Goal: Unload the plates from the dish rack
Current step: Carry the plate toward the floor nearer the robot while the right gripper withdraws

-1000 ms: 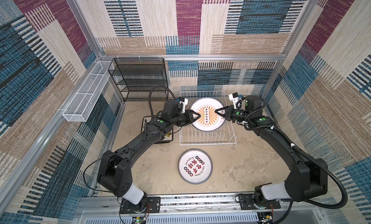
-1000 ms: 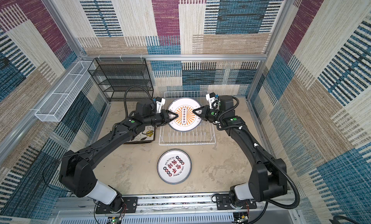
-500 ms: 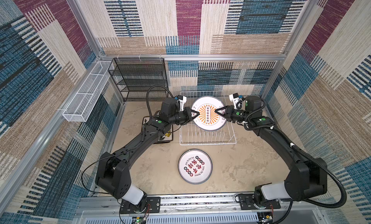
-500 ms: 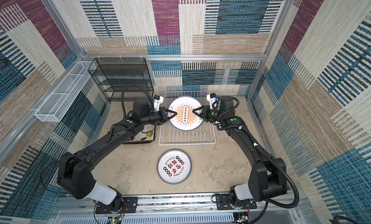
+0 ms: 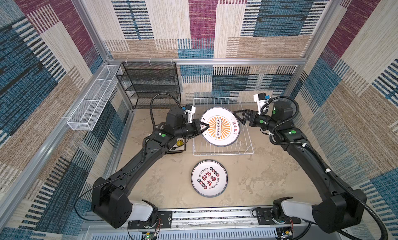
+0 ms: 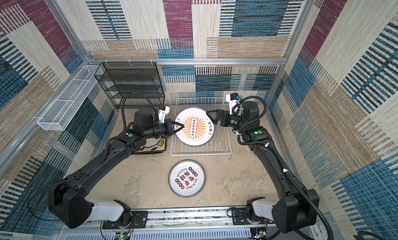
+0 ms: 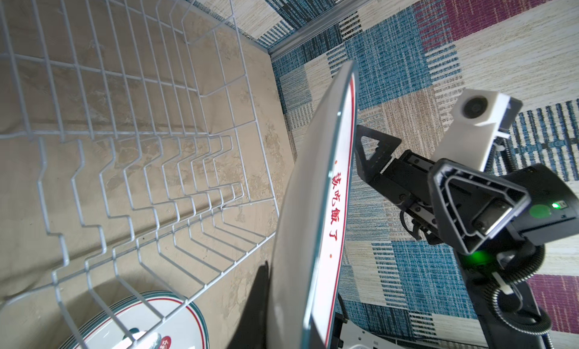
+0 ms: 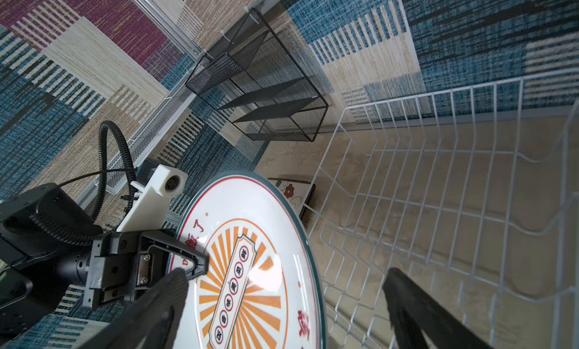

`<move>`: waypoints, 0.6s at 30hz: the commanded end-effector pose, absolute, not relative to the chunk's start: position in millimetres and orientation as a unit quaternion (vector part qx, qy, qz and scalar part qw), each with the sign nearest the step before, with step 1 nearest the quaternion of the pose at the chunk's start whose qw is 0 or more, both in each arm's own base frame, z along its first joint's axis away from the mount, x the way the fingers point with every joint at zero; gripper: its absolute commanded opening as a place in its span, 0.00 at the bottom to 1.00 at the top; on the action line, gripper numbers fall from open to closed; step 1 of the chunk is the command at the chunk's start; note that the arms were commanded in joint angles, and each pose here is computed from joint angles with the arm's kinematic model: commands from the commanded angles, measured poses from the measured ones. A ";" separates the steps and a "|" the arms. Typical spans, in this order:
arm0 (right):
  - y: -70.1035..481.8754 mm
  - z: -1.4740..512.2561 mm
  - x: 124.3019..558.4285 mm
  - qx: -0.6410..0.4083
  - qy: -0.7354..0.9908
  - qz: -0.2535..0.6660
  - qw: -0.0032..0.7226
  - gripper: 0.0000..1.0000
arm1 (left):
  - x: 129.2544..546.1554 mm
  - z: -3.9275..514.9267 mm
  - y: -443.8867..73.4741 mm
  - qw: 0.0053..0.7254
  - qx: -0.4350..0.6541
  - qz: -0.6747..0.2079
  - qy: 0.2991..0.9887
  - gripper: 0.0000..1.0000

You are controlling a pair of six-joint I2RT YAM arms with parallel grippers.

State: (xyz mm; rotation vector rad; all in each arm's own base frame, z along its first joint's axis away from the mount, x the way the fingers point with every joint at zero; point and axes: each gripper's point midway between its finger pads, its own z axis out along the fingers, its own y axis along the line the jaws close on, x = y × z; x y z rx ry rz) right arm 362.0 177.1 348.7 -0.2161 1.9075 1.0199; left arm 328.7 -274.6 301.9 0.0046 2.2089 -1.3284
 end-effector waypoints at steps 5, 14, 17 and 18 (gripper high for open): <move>175.3 353.3 339.9 -0.206 0.749 0.349 0.524 1.00 | 298.7 300.2 -253.1 0.285 0.016 -0.469 0.836 0.00; 177.2 348.7 289.1 -0.382 0.670 0.261 0.581 1.00 | 255.5 277.9 -223.5 0.277 -0.001 -0.448 0.850 0.00; 180.4 344.6 272.2 -0.429 0.646 0.247 0.581 1.00 | 240.6 267.4 -215.1 0.265 -0.010 -0.443 0.856 0.00; 180.9 341.6 268.3 -0.439 0.643 0.245 0.578 1.00 | 235.3 263.5 -213.4 0.259 -0.010 -0.443 0.858 0.00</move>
